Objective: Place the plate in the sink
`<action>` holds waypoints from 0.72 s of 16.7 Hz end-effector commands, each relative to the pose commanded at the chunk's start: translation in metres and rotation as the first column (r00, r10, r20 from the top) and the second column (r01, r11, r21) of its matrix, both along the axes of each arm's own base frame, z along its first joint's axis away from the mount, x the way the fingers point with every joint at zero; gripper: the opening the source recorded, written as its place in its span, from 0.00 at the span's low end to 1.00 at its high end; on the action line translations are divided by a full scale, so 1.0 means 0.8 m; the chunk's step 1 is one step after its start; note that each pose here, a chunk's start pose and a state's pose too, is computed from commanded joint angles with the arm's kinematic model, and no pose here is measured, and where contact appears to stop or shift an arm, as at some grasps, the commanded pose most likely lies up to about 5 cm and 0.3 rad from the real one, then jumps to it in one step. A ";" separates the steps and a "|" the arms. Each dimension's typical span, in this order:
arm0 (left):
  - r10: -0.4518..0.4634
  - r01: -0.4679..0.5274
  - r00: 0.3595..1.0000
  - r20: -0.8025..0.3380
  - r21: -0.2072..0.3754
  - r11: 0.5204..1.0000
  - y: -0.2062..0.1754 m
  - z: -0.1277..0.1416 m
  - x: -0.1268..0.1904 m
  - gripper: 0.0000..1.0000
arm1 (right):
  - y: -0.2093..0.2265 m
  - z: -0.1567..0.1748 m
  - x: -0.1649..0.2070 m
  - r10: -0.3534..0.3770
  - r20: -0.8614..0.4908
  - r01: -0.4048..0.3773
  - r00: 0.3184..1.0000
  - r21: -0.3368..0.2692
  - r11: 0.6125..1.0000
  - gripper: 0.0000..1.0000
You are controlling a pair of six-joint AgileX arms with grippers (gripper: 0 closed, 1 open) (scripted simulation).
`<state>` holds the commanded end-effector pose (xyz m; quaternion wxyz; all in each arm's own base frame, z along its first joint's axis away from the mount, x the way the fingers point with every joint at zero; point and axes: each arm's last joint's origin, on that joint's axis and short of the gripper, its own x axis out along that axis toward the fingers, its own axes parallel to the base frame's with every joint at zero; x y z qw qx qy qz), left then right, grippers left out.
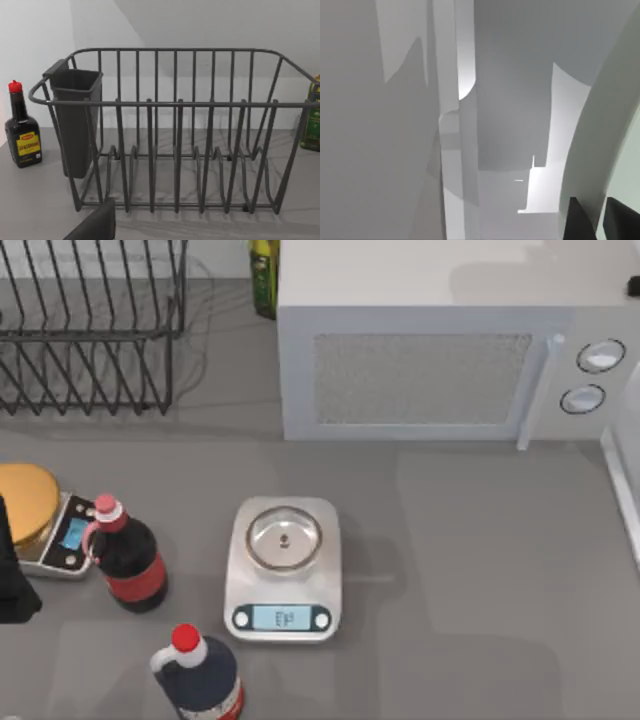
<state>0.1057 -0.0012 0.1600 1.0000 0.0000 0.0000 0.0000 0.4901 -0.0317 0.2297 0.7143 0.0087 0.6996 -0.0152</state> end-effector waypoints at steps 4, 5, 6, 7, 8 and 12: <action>0.000 0.000 1.000 0.000 0.000 1.000 0.000 0.000 0.000 1.00 | -0.002 -0.016 0.005 0.023 -0.017 -0.023 1.000 0.009 1.000 0.00; 0.000 0.000 1.000 0.000 0.000 1.000 0.000 0.000 0.000 1.00 | -0.002 -0.016 0.005 0.023 -0.017 -0.023 1.000 0.009 1.000 0.00; 0.000 0.000 1.000 0.000 0.000 1.000 0.000 0.000 0.000 1.00 | -0.002 -0.016 0.005 0.023 -0.017 -0.023 1.000 0.009 1.000 0.00; 0.000 0.000 1.000 0.000 0.000 1.000 0.000 0.000 0.000 1.00 | -0.002 -0.016 0.005 0.023 -0.017 -0.023 1.000 0.009 1.000 0.08; 0.000 0.000 1.000 0.000 0.000 1.000 0.000 0.000 0.000 1.00 | -0.002 -0.016 0.005 0.023 -0.017 -0.023 1.000 0.009 1.000 0.15; 0.000 0.000 1.000 0.000 0.000 1.000 0.000 0.000 0.000 1.00 | -0.002 -0.016 0.005 0.023 -0.017 -0.023 1.000 0.009 1.000 0.45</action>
